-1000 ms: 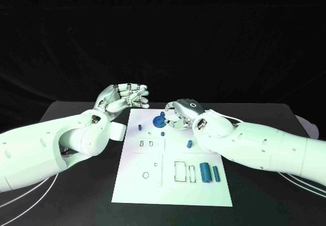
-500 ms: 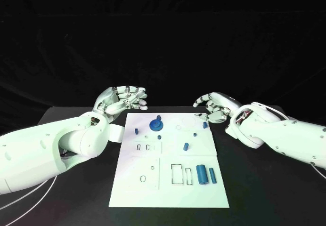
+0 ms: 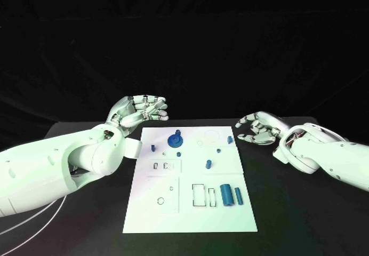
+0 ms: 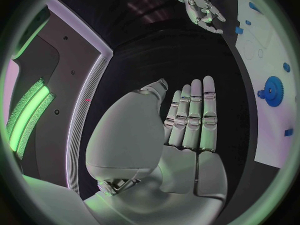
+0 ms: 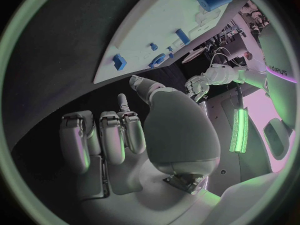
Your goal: Assemble the parts on the task board
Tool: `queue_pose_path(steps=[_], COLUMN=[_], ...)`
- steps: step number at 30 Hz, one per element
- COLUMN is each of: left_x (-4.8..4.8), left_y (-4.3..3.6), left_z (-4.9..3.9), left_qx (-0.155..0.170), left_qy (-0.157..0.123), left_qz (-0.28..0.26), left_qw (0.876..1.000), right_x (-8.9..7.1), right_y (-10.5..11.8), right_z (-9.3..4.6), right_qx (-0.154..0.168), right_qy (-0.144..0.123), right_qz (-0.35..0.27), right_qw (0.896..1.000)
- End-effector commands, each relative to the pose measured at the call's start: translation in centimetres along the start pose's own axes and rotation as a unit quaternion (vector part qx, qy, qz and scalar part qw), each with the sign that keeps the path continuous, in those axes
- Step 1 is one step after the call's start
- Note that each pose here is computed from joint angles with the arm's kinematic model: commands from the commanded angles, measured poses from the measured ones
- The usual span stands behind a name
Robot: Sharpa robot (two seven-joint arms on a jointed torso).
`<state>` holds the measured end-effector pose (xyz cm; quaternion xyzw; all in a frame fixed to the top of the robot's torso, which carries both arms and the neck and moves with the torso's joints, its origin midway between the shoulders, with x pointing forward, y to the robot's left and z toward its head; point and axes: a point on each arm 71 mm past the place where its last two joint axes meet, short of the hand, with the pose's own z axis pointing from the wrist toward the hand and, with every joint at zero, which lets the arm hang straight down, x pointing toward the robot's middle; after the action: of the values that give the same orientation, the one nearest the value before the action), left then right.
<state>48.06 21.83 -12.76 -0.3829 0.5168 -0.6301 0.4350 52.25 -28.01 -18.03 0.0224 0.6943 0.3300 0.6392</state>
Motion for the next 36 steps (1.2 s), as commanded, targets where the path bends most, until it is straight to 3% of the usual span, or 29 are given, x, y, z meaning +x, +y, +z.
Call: queue_pose_path(steps=[1, 16, 36], left_x=[0.32, 0.34, 0.42], left_y=[-0.08, 0.0, 0.02], left_z=[0.08, 0.11, 0.15], left_qx=[0.004, 0.001, 0.002], left_qy=[0.016, 0.019, 0.017], left_qz=[-0.008, -0.008, -0.007], left_qw=[1.0, 1.0, 1.0], right_x=[0.5, 2.3, 3.9], right_y=[-0.1, -0.8, 0.1], right_z=[0.0, 1.1, 2.4], right_qx=[-0.006, 0.017, 0.018], right_qy=[0.018, 0.038, 0.05], right_qz=[-0.005, -0.015, -0.023], right_qw=[1.0, 0.999, 0.998])
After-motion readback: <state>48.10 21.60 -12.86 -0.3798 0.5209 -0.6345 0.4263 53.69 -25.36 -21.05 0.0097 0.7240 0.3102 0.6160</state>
